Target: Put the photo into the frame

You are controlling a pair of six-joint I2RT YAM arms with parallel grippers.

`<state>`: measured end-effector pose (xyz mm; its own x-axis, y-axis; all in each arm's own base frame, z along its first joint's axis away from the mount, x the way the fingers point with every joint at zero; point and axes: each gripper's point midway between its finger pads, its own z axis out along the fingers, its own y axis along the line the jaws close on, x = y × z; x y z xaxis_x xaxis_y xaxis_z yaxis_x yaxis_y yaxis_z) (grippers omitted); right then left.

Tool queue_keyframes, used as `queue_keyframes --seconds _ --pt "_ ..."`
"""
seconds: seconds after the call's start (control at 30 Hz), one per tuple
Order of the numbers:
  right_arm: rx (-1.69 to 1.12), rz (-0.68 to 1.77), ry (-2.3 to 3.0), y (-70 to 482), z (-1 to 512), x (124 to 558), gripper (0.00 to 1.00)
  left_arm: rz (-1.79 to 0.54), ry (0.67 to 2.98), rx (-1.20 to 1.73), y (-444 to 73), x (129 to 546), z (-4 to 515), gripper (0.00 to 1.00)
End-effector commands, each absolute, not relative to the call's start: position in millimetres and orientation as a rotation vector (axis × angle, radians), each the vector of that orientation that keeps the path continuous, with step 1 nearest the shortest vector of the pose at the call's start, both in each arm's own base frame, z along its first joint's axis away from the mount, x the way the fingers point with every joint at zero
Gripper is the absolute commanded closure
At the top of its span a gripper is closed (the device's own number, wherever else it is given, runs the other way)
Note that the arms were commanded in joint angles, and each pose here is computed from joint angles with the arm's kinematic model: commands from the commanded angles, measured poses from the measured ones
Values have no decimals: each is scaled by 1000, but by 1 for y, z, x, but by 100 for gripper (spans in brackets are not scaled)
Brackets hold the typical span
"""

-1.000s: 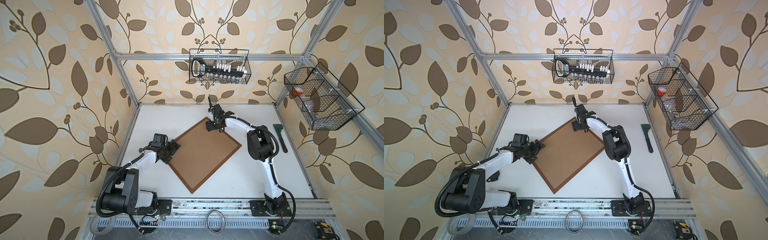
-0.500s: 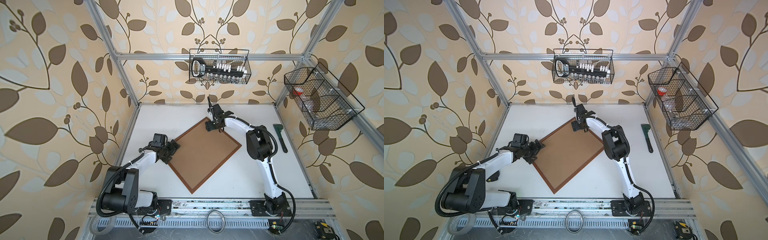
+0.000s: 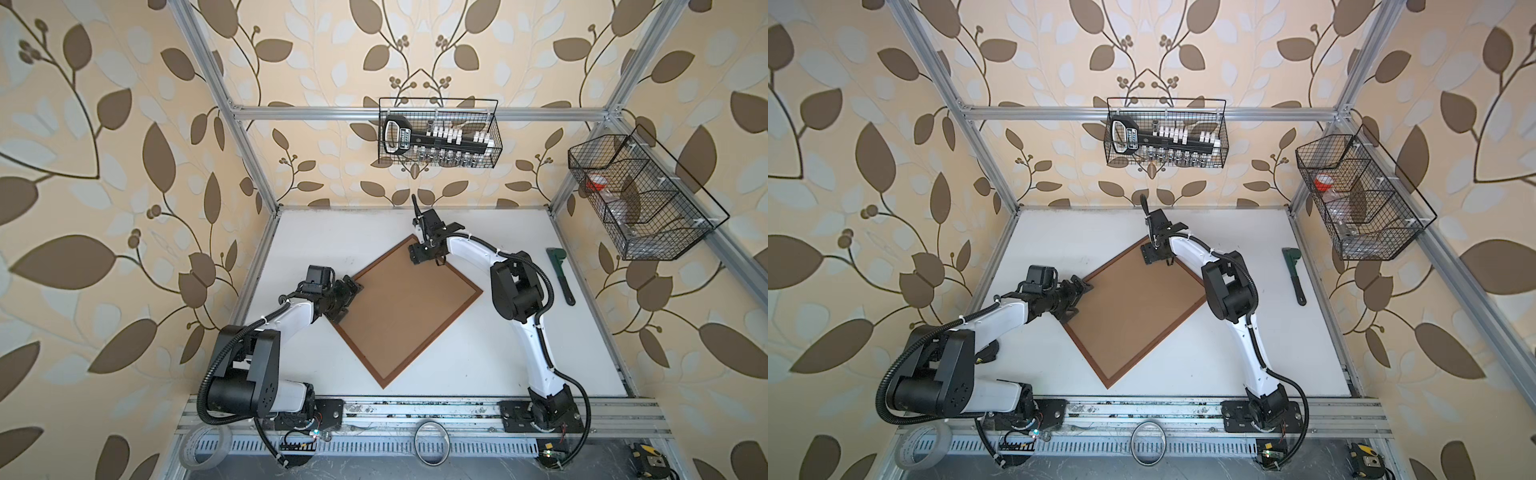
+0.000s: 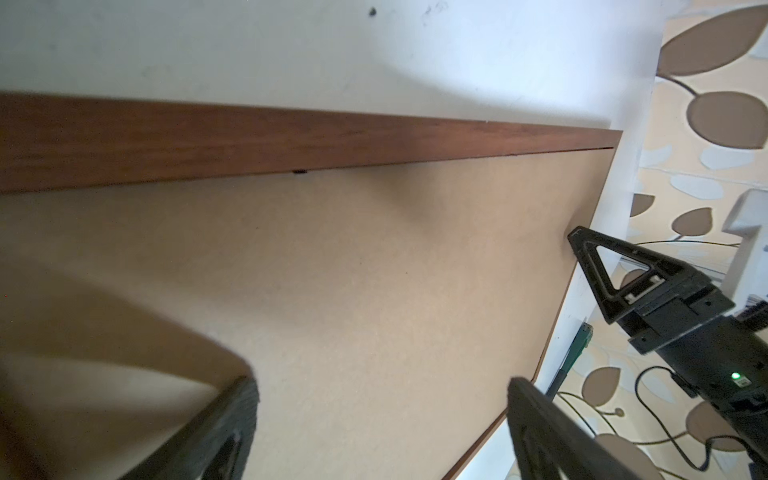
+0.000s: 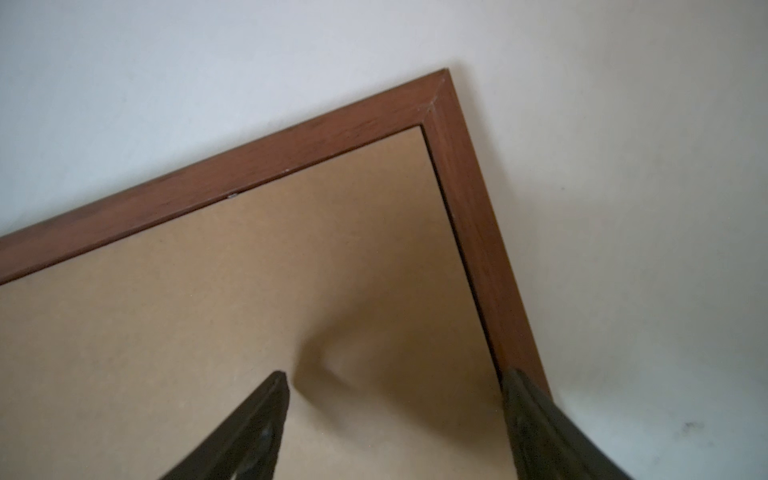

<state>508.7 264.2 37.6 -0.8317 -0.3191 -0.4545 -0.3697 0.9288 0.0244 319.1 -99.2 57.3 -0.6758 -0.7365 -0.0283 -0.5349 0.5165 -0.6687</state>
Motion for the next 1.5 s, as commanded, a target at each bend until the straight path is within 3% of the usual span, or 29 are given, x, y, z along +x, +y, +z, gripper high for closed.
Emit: queue_keyframes --seconds 0.0,0.27,0.37,0.53,0.67,0.9,1.07,1.23,1.47 --pt "-681 233 2953 288 -34 423 20 -895 2508 -1066 -102 312 51 5" --pt "-692 161 3010 289 -44 412 22 -824 2558 -967 -98 311 49 5" --pt "-680 102 2964 284 -27 422 25 -799 2565 -911 -97 315 63 5" --pt "-605 161 2734 294 55 454 24 -413 2568 -856 -51 307 98 5" --pt "-591 132 2702 295 72 457 23 -214 2553 -969 -19 285 96 4" --pt "-537 27 2816 286 19 453 23 -337 2588 -1070 -31 272 63 4" --pt "-550 -68 2960 278 -18 428 25 -382 2598 -1079 -37 269 55 4" --pt "-538 59 2872 296 12 440 24 -509 2577 -1107 -49 273 49 3" --pt "-483 109 2614 310 74 494 23 -544 2580 -1111 -54 273 44 4"
